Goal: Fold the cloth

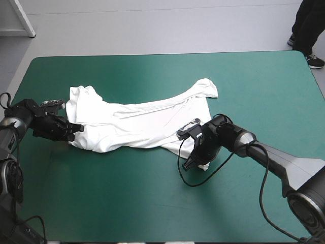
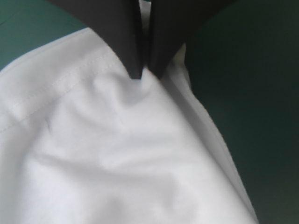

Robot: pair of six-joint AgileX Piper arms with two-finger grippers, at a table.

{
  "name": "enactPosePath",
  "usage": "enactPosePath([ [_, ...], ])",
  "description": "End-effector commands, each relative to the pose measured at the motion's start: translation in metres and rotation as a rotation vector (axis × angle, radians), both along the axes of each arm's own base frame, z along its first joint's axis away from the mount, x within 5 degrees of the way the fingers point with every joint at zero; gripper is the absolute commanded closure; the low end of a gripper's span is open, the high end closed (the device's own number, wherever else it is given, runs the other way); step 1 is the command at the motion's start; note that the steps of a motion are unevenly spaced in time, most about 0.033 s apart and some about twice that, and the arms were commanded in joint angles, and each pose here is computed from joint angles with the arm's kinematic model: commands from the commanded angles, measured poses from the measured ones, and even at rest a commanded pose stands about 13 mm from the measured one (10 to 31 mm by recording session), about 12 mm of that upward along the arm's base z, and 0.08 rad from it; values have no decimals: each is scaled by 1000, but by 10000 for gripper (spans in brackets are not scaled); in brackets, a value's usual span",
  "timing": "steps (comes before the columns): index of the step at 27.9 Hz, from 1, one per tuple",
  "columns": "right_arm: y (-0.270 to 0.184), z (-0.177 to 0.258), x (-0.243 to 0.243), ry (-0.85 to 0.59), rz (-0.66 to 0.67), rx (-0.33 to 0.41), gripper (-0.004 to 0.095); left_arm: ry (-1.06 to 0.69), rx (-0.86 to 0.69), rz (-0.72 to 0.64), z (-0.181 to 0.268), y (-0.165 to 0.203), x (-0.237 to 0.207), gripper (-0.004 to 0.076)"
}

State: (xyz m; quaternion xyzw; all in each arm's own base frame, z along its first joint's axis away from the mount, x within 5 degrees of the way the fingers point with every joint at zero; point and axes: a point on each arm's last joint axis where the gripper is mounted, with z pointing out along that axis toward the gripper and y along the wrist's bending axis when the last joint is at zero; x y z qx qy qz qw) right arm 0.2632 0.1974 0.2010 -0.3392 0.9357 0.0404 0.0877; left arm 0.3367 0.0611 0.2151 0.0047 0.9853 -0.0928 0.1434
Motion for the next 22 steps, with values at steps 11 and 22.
enactPosePath([
  [11,-3,69,0,-208,-41,111,925,-327,-49,-43,104,-14,-8,705],
  [22,-38,260,-6,-783,-106,194,925,-712,0,-114,266,-32,-57,705],
])
